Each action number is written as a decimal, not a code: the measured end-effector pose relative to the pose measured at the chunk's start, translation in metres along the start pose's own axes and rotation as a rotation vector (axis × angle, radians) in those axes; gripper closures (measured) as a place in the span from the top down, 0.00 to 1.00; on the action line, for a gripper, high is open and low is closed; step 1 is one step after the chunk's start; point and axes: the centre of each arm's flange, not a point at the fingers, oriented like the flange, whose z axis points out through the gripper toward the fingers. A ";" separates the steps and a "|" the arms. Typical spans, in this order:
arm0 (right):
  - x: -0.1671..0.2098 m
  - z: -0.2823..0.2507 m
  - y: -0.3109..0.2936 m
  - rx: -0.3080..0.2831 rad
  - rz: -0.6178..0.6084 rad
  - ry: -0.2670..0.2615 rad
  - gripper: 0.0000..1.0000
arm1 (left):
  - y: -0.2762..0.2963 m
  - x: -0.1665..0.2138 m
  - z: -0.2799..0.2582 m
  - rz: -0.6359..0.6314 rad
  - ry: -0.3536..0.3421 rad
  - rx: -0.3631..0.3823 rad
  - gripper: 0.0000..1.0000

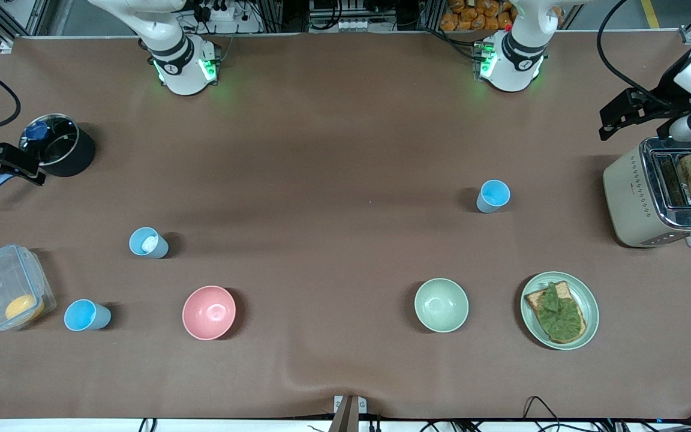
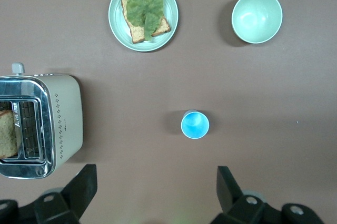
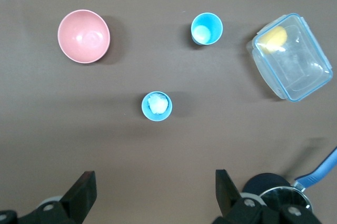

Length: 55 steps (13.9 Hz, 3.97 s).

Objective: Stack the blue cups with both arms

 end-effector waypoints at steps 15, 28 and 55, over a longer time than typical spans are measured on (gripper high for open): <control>0.009 0.244 -0.059 0.021 -0.087 0.016 1.00 | -0.022 0.006 0.008 -0.041 -0.018 0.000 1.00; 0.008 0.375 -0.054 0.025 -0.076 -0.089 0.57 | -0.017 0.005 0.007 -0.032 -0.017 0.000 1.00; -0.027 0.330 -0.484 -0.018 0.153 -0.091 0.04 | -0.014 0.004 0.006 -0.026 -0.014 0.000 1.00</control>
